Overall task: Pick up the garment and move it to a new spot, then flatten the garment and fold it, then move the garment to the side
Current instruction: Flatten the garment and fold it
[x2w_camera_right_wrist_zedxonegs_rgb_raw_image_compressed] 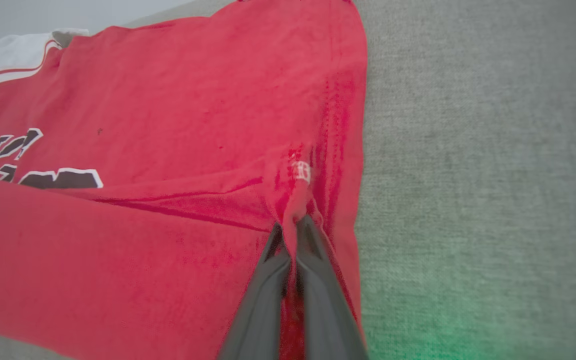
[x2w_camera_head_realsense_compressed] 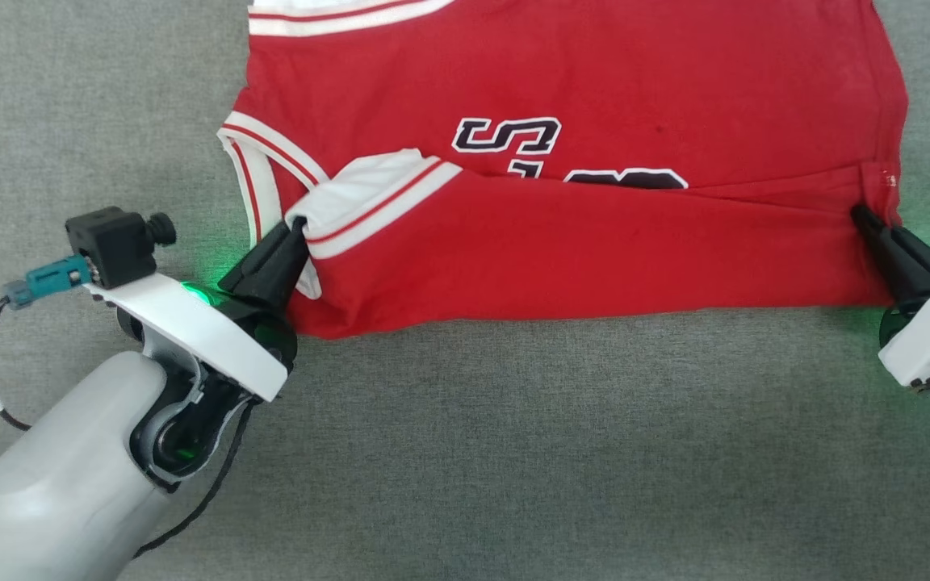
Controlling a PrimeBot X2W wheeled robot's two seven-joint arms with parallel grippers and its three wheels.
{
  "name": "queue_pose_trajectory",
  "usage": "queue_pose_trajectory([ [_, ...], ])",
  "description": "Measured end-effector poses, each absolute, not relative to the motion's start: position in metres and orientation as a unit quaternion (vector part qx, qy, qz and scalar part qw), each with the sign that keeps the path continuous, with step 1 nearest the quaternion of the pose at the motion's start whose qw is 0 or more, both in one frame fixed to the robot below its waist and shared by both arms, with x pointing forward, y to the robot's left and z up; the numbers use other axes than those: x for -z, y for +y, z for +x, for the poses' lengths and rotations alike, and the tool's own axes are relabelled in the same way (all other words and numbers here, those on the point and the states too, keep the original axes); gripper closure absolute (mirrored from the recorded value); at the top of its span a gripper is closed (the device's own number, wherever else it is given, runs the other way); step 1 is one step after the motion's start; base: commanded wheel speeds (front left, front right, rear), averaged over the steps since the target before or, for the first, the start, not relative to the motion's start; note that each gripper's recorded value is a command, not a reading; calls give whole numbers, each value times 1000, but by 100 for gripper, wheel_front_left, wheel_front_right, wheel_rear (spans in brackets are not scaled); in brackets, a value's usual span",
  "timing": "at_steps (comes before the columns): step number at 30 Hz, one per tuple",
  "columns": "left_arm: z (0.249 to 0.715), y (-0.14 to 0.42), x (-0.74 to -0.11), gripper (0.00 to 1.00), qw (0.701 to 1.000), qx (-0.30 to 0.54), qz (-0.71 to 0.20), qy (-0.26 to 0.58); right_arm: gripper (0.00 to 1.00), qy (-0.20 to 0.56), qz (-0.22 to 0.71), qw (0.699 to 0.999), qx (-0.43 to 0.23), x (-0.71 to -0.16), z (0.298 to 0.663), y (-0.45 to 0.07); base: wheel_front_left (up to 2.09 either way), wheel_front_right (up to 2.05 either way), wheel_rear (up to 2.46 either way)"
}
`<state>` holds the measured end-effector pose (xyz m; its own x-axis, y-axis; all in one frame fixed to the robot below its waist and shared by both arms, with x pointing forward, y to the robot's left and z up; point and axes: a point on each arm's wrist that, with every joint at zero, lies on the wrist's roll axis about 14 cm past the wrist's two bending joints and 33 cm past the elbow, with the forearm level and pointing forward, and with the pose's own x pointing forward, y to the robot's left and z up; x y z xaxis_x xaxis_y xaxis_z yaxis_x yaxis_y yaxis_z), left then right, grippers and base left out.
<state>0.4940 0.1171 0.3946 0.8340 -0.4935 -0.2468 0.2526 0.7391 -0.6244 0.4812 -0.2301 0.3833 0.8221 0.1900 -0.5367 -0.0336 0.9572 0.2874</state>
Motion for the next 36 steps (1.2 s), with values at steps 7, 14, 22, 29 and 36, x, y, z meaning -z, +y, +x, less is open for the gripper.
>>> queue_pose_trajectory([
  [7,486,141,-410,0,930,227,-210,202,0,260,129,955,-68,-408,479,-227,0,0,0],
  [14,478,164,-450,0,931,272,-99,223,0,221,120,965,-77,-440,471,-224,0,0,0],
  [22,427,137,-428,0,854,328,-65,398,0,205,121,969,-75,-456,463,-225,0,0,0],
  [29,441,157,-394,0,841,275,-43,464,0,210,125,967,-71,-451,459,-225,0,0,0],
  [36,450,150,-367,0,813,276,-55,509,0,218,127,966,-51,-443,455,-237,0,0,0],
])
